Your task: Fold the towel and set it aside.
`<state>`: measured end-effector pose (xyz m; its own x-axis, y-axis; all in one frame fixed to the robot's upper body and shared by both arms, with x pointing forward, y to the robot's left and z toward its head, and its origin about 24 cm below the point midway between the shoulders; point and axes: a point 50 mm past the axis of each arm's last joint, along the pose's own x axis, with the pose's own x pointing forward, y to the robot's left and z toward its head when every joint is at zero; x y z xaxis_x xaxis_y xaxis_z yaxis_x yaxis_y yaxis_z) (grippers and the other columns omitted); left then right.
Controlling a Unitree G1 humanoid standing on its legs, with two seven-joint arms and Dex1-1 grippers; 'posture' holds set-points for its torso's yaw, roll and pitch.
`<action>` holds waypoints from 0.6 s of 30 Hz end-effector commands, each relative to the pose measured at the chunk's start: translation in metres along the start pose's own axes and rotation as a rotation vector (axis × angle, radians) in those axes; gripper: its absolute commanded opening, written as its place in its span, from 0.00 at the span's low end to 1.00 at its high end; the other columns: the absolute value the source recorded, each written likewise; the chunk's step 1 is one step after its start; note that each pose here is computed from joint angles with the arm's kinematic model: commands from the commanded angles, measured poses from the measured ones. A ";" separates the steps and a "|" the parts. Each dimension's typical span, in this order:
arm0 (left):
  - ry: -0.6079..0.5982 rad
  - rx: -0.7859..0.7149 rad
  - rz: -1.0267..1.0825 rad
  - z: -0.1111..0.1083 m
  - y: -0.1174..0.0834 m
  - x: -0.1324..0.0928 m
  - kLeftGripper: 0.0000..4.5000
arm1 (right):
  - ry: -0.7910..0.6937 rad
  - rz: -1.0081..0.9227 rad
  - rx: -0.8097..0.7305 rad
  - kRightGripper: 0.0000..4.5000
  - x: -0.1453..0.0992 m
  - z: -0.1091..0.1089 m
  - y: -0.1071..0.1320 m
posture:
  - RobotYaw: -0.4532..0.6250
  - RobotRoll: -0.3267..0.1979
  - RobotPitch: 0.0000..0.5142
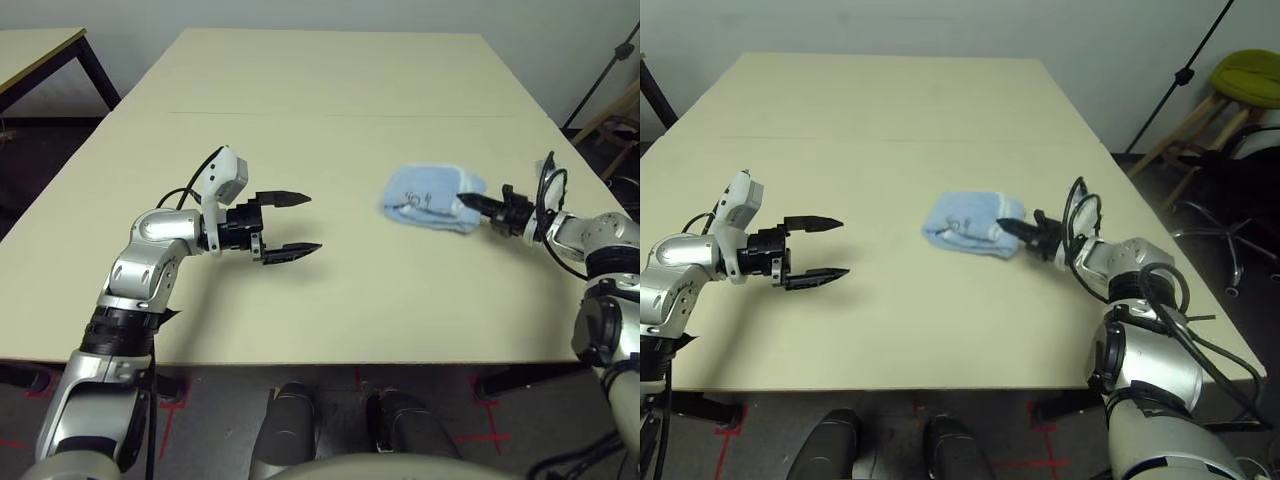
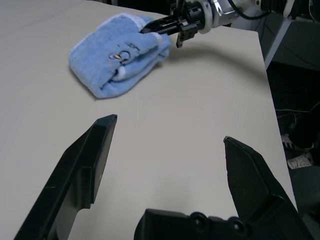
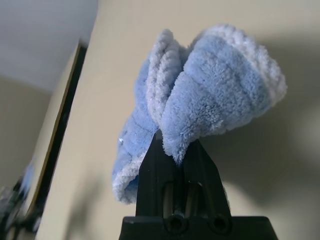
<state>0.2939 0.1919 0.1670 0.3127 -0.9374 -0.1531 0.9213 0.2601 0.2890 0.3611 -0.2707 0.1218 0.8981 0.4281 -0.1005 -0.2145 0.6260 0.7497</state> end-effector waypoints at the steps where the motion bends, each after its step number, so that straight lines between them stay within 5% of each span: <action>1: 0.003 0.006 -0.015 -0.001 0.002 0.003 1.00 | -0.204 -0.086 0.006 0.01 -0.004 0.016 -0.005 | 0.51 0.62 0.20; 11: -0.003 0.002 -0.013 -0.002 0.004 0.004 1.00 | -0.523 -0.356 0.046 0.01 -0.012 0.027 -0.023 | 0.52 0.62 0.19; 18: 0.000 -0.001 0.003 -0.004 0.006 0.004 1.00 | -0.523 -0.448 0.069 0.01 -0.016 0.017 -0.037 | 0.52 0.62 0.19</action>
<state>0.3005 0.1915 0.1669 0.3177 -0.9384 -0.1357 0.9199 0.2704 0.2841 0.3635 -0.3095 0.1141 0.9714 -0.2277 -0.0672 0.2000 0.6322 0.7485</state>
